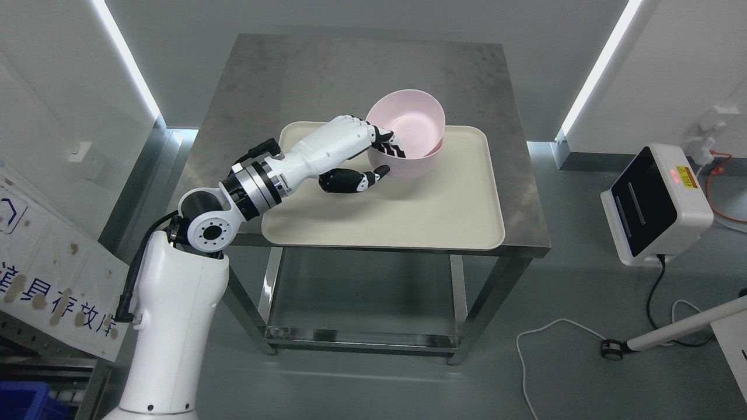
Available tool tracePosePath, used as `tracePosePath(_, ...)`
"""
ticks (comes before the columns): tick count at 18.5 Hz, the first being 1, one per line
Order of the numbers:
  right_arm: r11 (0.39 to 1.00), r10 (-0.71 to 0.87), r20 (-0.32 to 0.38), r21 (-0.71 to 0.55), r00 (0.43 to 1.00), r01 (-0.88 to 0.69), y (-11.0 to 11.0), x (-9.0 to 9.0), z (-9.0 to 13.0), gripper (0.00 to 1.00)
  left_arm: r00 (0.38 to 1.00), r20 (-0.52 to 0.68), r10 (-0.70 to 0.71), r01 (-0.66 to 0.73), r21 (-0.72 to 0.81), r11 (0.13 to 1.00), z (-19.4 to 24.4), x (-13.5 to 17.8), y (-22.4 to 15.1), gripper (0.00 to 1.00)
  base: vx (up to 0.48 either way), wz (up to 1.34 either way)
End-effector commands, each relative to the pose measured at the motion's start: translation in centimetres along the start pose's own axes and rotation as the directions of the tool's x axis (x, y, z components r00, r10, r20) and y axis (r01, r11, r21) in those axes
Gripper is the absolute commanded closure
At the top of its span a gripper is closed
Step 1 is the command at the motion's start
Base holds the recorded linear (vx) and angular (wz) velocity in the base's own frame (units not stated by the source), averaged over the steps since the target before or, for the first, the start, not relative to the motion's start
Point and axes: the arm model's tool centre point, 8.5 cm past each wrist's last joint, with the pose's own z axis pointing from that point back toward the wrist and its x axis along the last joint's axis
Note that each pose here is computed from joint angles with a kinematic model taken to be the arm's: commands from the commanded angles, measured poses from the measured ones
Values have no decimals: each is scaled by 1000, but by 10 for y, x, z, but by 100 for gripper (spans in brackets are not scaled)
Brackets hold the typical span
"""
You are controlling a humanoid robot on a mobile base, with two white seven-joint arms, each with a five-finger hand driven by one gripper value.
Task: Stack pink IKEA bowls on left shelf middle
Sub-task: 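Lift the stacked bowls off the tray with the left hand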
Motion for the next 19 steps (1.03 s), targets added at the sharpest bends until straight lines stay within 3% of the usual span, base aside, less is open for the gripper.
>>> tracePosePath(1, 1000, -12, 6, -17, 1000, 12, -11, -7, -1, 0, 994, -107, -18, 36, 174, 984, 65, -19, 40, 99, 0, 0)
tracePosePath(19, 1000, -12, 6, -17, 1000, 12, -11, -7, -1, 0, 990, -139, -13, 41, 201, 979, 91, -20, 45, 98, -2, 5)
